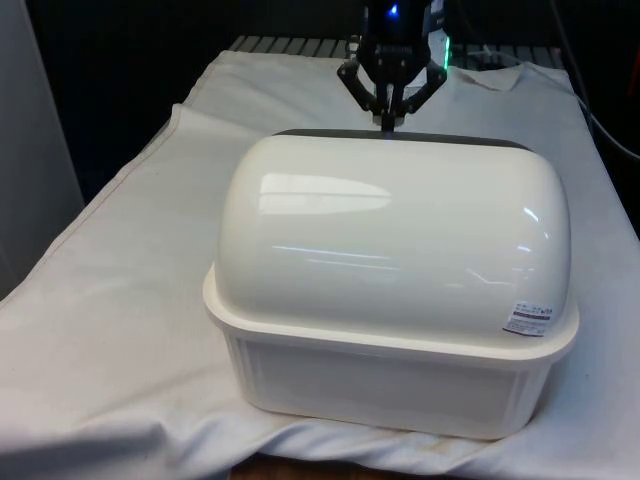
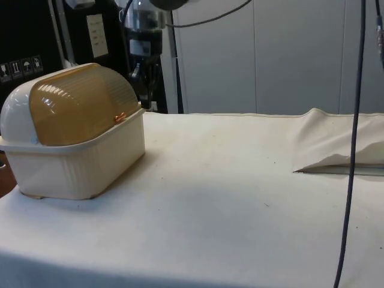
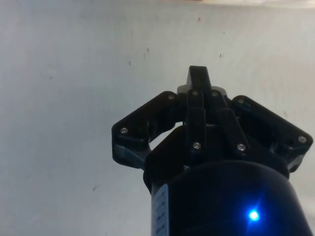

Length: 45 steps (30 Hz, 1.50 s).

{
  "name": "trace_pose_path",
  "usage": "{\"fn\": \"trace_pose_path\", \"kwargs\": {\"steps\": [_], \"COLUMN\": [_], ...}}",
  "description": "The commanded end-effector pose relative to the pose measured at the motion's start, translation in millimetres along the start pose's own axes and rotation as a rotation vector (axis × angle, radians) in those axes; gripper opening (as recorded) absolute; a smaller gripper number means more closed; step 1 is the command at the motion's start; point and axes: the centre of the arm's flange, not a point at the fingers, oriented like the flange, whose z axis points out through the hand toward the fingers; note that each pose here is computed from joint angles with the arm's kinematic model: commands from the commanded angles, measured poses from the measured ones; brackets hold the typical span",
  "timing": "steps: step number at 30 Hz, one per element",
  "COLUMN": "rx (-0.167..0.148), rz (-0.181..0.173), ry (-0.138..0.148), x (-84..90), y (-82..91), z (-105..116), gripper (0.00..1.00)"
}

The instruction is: Open the lid, then close it.

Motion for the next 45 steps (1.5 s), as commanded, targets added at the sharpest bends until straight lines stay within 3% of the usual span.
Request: {"fn": "trace_pose_path", "kwargs": {"steps": [1, 10, 27, 45], "rx": [-0.004, -0.008, -0.001, -0.005], "rz": [0.006, 0.017, 0.025, 0.056], "ry": [0.007, 0.018, 0.009, 0.031], "x": [2.5, 11.7, 20.4, 35.8], "y": [-0.2, -0.6, -3.8, -0.8], "z": [4.3, 11.9, 23.5, 35.7], "gripper": [0.00, 0.00, 0.00, 0.00]}}
